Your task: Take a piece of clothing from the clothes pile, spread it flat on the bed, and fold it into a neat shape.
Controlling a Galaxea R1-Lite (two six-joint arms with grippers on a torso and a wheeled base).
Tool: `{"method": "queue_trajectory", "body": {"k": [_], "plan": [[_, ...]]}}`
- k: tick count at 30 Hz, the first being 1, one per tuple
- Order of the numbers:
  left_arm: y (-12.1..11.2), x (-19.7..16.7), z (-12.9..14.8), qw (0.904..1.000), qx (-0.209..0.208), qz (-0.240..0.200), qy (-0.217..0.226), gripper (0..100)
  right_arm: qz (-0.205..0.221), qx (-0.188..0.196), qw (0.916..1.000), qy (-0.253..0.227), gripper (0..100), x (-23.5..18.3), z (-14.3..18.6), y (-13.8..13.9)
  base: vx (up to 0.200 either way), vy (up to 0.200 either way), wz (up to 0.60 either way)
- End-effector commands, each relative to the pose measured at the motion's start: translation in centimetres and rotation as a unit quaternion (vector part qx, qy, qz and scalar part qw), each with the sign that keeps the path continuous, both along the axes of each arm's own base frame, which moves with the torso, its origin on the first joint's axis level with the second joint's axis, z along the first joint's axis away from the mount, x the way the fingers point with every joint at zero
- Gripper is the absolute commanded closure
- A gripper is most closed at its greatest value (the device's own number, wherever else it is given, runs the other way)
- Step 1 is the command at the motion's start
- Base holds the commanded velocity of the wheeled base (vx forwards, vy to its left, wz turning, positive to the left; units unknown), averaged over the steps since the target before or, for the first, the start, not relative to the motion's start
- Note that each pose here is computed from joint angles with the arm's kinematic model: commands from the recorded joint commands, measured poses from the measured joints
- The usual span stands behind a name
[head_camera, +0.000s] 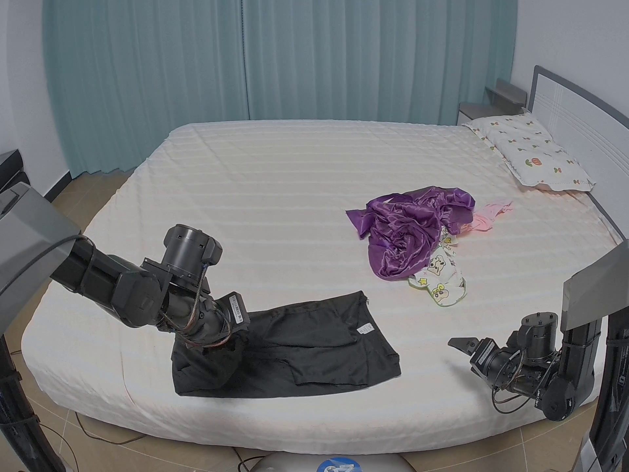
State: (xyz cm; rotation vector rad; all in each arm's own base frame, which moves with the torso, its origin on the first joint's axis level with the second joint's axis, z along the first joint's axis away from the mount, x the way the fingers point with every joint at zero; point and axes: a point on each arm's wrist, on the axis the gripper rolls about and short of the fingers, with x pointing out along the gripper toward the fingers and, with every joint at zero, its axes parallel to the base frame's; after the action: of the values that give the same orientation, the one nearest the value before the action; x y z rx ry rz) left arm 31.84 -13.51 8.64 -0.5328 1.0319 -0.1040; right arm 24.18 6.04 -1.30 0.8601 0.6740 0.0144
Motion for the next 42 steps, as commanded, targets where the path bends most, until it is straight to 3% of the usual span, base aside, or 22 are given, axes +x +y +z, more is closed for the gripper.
{"method": "queue_trajectory", "body": {"k": [1,13,25,26,35,39,42], "plan": [[-0.9,0.8,-0.6,1.0000,-0.001,-0.005,0.002,100,0.000,0.002,1.0000,-0.007,0,0.1,0.1,0.0,0.000,-0.200,0.00],[-3.1,3.0,-2.2,0.9999,0.010,-0.006,0.011,100,0.002,0.003,1.0000,-0.005,0,0.1,0.0,0.1,0.000,-0.200,0.00],[-4.9,6.2,-4.5,0.9994,0.021,0.028,0.004,100,0.002,0.002,1.0000,-0.003,0,0.1,-0.1,0.1,0.000,0.000,0.00],[-5.0,6.3,-4.5,0.9994,0.021,0.029,0.004,0,0.002,0.002,1.0000,-0.003,0,0.1,-0.1,0.1,0.000,0.000,0.00],[-5.1,6.6,-3.5,0.9987,-0.018,0.047,0.006,0,0.003,0.002,1.0000,-0.002,0,0.1,-0.1,0.1,0.000,0.000,0.00],[-4.5,6.0,-1.2,0.9977,-0.040,0.055,-0.007,0,0.003,0.003,1.0000,-0.002,0,0.1,-0.1,0.1,0.000,0.000,0.00],[-2.0,5.0,1.9,0.9941,-0.081,0.071,-0.013,0,0.002,0.002,1.0000,-0.004,0,0.1,-0.1,0.1,0.000,0.000,0.00]]}}
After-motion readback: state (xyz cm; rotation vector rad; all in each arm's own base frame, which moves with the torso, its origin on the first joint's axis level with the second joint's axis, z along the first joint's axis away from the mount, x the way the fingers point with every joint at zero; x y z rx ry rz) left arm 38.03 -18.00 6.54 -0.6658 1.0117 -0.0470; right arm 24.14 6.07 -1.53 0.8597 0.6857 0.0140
